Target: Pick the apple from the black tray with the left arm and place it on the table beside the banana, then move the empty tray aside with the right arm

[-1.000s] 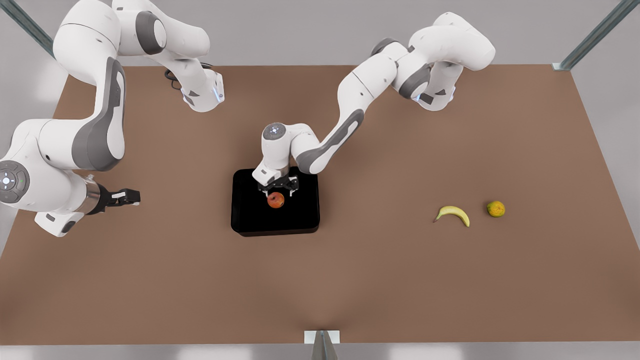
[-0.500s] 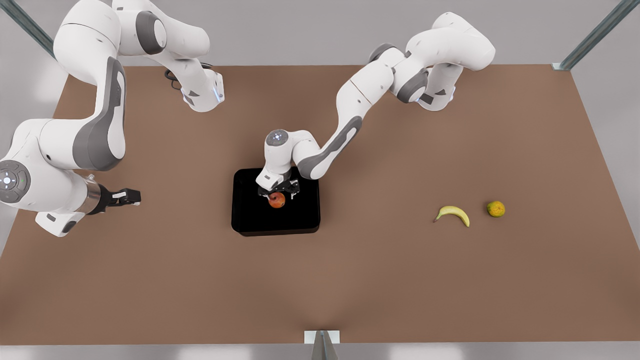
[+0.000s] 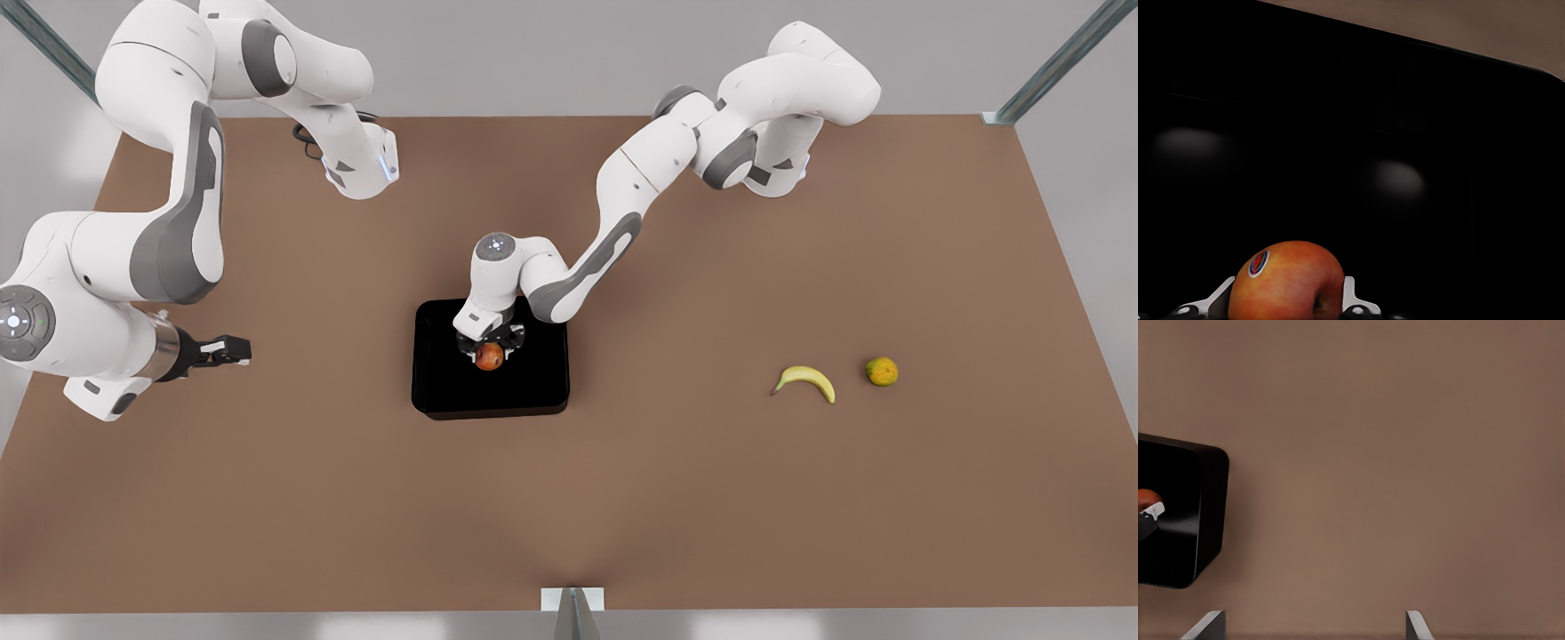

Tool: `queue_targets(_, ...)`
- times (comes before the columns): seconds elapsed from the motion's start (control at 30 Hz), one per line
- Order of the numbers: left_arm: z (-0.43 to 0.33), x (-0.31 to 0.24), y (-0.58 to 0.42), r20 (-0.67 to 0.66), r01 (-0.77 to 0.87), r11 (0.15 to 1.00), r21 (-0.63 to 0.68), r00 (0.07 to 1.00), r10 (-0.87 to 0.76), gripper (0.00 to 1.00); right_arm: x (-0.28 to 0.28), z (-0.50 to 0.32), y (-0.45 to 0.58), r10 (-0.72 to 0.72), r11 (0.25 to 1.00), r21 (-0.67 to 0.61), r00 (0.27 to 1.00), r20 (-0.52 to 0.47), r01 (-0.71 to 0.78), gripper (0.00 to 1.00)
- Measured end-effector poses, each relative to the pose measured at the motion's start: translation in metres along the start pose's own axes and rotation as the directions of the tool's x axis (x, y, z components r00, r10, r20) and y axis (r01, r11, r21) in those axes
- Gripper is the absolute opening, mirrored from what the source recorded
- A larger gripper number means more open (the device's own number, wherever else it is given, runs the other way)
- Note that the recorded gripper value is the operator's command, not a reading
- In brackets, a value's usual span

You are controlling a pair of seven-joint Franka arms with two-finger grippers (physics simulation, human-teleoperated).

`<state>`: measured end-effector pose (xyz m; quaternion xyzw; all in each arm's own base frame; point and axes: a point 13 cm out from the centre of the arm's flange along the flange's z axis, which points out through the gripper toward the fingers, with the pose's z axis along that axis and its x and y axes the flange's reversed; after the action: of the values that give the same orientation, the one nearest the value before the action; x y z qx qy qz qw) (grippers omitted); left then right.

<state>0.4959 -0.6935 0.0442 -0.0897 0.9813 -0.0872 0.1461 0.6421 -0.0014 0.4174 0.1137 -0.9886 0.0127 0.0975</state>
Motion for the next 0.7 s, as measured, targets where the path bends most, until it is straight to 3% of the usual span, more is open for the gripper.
queue_targets(0.2,-0.031,-0.009,-0.010,-0.030,0.039,0.999,0.009,0.999,-0.039,0.65,0.000,0.000,0.000,0.000,1.000,0.000,1.000,-0.001,0.000,1.00)
queue_targets(0.4,-0.138,-0.096,0.021,-0.183,0.183,0.981,-0.060,0.964,-0.191,0.65,-0.004,-0.001,0.017,-0.026,1.000,0.003,1.000,0.002,0.026,1.00)
queue_targets(0.53,-0.182,-0.188,0.142,-0.307,0.213,0.947,-0.240,0.909,-0.282,0.65,-0.013,-0.007,0.179,-0.229,0.973,0.037,0.973,-0.003,0.229,1.00)
queue_targets(0.63,-0.183,-0.247,0.266,-0.381,0.191,0.910,-0.367,0.862,-0.334,0.65,0.004,-0.007,0.239,-0.279,0.959,0.029,0.960,-0.036,0.280,1.00)
queue_targets(0.7,-0.179,-0.273,0.344,-0.436,0.166,0.893,-0.419,0.826,-0.358,0.65,0.011,0.002,0.255,-0.260,0.965,-0.042,0.964,-0.057,0.258,1.00)
